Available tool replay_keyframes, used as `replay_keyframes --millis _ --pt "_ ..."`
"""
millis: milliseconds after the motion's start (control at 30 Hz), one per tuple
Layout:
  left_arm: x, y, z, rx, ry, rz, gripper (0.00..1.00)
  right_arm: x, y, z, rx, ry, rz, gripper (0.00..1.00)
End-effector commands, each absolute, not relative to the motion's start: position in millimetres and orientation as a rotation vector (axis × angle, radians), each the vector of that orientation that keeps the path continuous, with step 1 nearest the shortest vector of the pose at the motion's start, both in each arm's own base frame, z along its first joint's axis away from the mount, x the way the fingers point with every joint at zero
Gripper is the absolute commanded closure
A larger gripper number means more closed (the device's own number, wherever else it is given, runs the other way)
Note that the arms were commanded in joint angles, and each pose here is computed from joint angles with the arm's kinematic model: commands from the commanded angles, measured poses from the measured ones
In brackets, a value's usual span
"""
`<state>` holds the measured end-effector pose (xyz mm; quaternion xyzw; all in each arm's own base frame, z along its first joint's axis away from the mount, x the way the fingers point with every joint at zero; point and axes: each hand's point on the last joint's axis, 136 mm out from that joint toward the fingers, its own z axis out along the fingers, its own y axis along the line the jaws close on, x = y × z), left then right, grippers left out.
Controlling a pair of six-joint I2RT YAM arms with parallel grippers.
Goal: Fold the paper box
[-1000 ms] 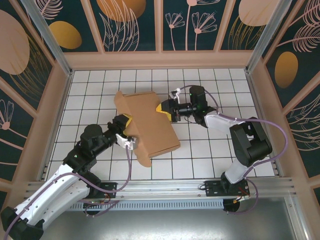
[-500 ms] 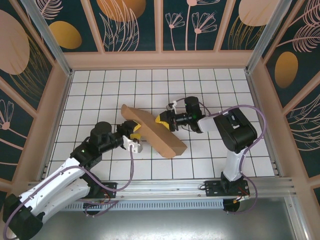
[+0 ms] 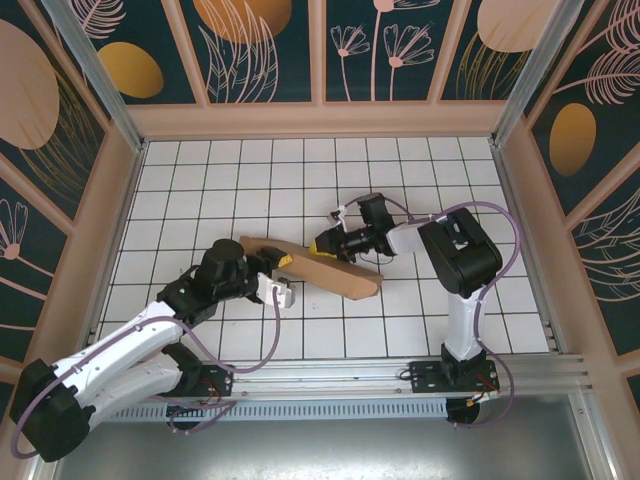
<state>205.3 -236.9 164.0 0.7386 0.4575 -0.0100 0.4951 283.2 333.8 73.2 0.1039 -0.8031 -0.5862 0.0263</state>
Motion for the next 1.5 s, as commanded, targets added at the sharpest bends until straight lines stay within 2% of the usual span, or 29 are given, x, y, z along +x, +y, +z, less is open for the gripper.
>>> replay_keyframes --millis 0,267,733,833,1000,1167,1467 --pt "212 -240 169 1.755 1.169 -0.047 0.39 262 350 67 0.442 -2.410 -1.793 0.49" --pt "231 -248 174 1.692 1.253 -0.054 0.37 266 347 44 0.391 -2.435 -1.747 0.49" --pt "251 -267 182 1.546 1.369 -0.171 0.27 295 320 29 0.313 -2.598 -1.720 0.43" --pt "249 -267 183 1.532 1.383 -0.191 0.25 301 316 33 0.314 -2.641 -1.721 0.42" --pt "249 -263 211 1.429 1.353 -0.194 0.14 324 304 56 0.307 -2.797 -1.706 0.37" --pt "248 -263 234 1.382 1.343 -0.217 0.07 351 288 78 0.292 -2.964 -1.642 0.33" --pt "244 -258 273 1.232 1.356 -0.289 0.03 359 286 96 0.329 -3.048 -1.577 0.35"
